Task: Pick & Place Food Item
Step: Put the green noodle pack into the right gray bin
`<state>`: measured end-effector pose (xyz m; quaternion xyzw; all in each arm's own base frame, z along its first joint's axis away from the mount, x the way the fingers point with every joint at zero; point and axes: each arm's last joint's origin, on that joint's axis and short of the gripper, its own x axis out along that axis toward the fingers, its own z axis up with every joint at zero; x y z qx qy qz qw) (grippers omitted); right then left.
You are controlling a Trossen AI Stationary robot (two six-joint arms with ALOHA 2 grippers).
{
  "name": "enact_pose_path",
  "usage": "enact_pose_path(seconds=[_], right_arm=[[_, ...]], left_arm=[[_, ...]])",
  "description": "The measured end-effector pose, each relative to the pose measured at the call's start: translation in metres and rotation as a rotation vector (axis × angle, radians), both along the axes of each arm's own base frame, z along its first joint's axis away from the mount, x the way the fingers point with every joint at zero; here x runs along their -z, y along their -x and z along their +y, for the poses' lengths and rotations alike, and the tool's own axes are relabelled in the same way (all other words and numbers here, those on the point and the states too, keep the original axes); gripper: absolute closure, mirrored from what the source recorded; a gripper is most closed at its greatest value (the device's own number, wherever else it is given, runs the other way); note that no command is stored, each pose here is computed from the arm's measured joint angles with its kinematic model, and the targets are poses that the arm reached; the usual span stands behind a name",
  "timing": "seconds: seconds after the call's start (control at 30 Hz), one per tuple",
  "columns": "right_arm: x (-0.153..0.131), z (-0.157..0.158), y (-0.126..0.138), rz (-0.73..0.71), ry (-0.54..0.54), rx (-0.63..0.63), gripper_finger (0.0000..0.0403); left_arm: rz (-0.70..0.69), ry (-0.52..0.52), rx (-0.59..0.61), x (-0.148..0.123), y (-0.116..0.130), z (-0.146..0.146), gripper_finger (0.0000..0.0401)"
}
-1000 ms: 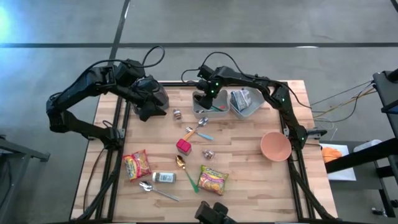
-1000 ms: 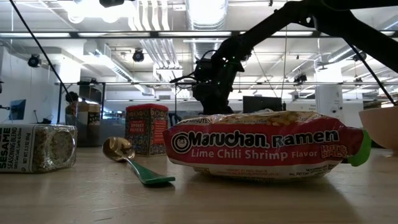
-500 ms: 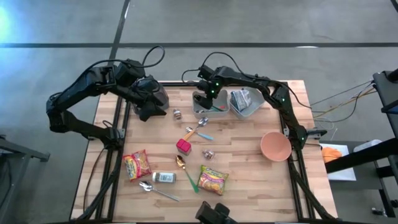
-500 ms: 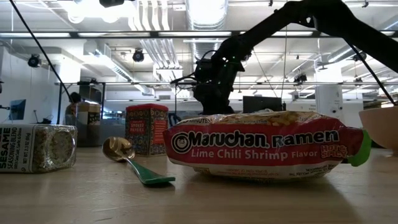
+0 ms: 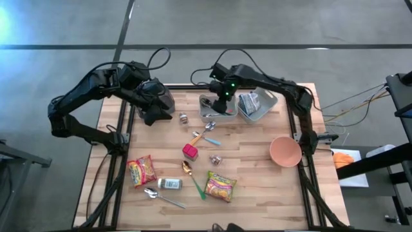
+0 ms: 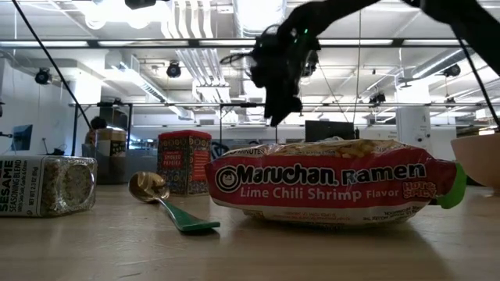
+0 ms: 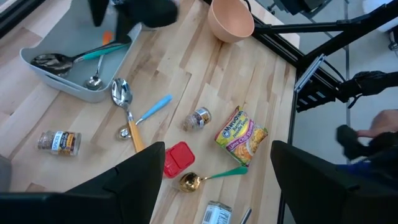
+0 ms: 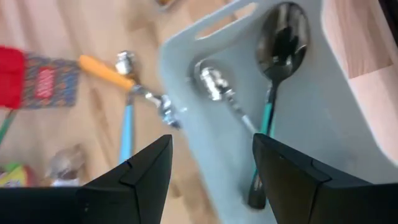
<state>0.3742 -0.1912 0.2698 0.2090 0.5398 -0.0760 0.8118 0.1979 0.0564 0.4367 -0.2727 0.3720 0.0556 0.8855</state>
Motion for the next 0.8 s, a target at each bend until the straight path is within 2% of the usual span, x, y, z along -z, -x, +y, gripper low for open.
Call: enact_pose_path(seconds=[0.27,0.43,0.53,0.8], right_arm=[[-0.033,0.056,0.04,-0.033,0.005,0.016,0.0181],[-0.03,0.086,0.065,-0.067,-0.01,0.092,0.0181],[-0.023,0.105,0.079,-0.061,-0.052,0.132,0.0181],[-0.003,0.168,0.107,-0.012,-0.158,0.137,0.0181]], left_arm=[[-0.093,-0.037,-0.007,-0.007,-0.006,0.003,0.0105],[-0.095,-0.041,-0.009,-0.007,-0.006,0.003,0.0105],[-0.14,-0.09,-0.019,-0.011,-0.01,0.005,0.0105],[-0.154,-0.108,-0.027,-0.008,-0.022,0.009,0.0105]])
